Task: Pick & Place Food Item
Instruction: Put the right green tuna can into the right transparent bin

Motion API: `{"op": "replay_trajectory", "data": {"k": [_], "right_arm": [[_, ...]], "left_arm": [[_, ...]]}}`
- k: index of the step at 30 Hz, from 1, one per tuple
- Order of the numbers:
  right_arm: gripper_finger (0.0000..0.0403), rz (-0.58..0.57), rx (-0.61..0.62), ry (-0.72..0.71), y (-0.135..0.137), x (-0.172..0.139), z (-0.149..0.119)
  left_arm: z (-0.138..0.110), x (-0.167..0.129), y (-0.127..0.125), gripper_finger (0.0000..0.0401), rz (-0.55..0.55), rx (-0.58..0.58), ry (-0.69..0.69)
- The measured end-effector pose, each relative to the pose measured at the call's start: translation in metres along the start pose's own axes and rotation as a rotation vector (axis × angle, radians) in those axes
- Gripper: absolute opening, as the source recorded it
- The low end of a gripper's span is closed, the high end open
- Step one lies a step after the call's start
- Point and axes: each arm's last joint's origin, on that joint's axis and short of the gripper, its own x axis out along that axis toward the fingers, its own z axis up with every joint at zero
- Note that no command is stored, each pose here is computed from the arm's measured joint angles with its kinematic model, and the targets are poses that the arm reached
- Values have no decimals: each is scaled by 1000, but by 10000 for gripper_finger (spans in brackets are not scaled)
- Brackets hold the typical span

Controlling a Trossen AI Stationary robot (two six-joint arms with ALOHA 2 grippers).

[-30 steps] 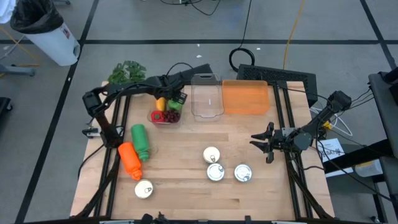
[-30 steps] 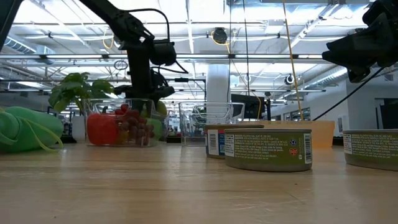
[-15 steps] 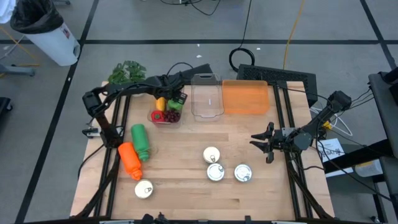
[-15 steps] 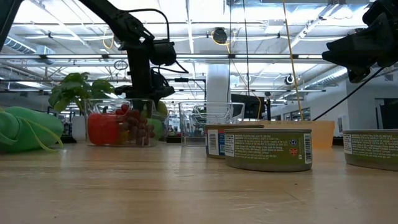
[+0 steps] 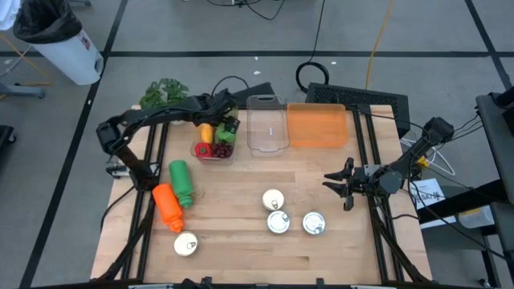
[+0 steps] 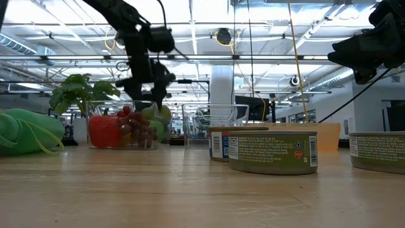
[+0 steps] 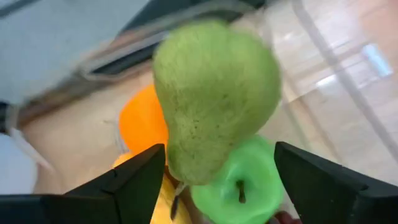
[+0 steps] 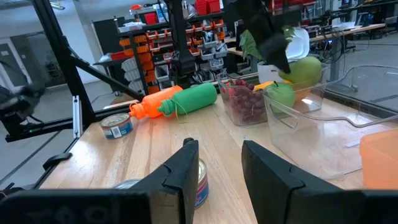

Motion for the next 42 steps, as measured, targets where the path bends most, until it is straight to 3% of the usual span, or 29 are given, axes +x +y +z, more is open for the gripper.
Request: {"op": "replay_trajectory", "data": {"k": [10, 16, 27, 32, 42], "right_arm": [[112, 0, 0, 0, 0, 0, 0], [110, 0, 0, 0, 0, 0, 0], [110, 0, 0, 0, 0, 0, 0], [111, 0, 0, 0, 0, 0, 0], [111, 0, 1, 0, 0, 0, 0]], "left_arm": [[-4, -96, 18, 321, -136, 43, -237], [-26, -149, 27, 313, -226, 113, -330], [-76, -205, 52, 323, -315, 227, -340], [-103, -212, 56, 324, -384, 241, -449], [-168, -170, 80, 324, -564, 200, -678]]}}
